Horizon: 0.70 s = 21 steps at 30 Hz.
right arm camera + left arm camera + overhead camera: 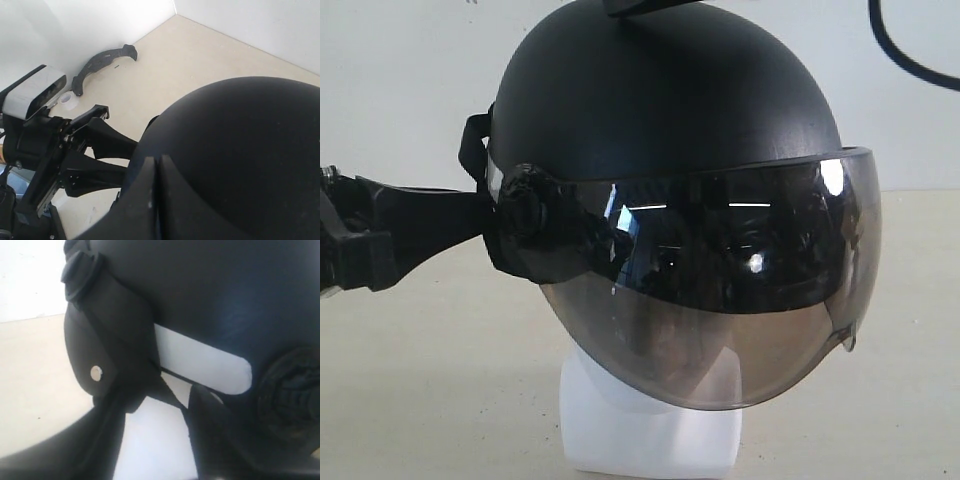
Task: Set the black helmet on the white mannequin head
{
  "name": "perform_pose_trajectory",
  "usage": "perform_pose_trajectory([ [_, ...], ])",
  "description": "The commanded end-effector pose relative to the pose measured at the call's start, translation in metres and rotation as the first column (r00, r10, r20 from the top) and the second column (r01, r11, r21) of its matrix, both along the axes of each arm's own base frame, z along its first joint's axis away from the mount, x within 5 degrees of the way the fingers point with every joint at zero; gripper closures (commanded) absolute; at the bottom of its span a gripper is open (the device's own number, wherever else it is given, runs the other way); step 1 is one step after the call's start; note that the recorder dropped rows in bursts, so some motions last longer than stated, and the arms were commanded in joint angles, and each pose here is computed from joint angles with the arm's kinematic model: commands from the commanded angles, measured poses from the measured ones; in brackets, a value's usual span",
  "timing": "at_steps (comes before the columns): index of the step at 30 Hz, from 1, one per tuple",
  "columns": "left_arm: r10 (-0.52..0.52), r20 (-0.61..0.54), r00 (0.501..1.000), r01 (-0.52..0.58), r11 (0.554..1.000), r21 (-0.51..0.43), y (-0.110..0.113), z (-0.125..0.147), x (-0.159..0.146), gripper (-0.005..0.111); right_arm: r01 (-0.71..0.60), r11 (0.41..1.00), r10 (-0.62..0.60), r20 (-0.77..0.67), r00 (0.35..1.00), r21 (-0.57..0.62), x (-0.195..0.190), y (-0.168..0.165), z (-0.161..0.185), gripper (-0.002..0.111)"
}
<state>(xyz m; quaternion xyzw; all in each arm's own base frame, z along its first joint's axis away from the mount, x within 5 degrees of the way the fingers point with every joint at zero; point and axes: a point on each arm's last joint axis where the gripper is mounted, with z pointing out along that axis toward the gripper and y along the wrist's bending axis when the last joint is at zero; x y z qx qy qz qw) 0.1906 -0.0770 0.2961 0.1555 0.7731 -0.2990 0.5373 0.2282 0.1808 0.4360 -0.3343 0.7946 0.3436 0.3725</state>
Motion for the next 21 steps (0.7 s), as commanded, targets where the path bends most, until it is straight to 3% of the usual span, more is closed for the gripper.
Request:
perform_pose_trajectory([
  [1, -0.015, -0.036, 0.999, 0.014, 0.999, -0.031, -0.0020, -0.0014, 0.0000, 0.062, -0.011, 0.979, 0.005, -0.033, 0.999, -0.202, 0.0110, -0.0052, -0.0294, 0.109],
  [6, -0.009, -0.044, 0.999, 0.007, 0.999, -0.040, -0.0018, -0.0014, 0.0001, 0.060, -0.011, 0.979, 0.005, -0.033, 0.999, -0.202, 0.0110, -0.0052, -0.0294, 0.109],
  [13, -0.094, -0.116, 0.989, 0.074, 0.984, -0.162, -0.0091, 0.0012, -0.0063, 0.060, -0.007, 0.980, 0.002, -0.029, 1.000, -0.200, 0.0114, -0.0052, -0.0291, 0.109],
  [21, -0.086, -0.205, 0.975, 0.053, 0.986, -0.160, -0.0084, -0.0052, -0.0080, 0.060, -0.007, 0.980, 0.002, -0.029, 1.000, -0.200, 0.0114, -0.0052, -0.0291, 0.109],
])
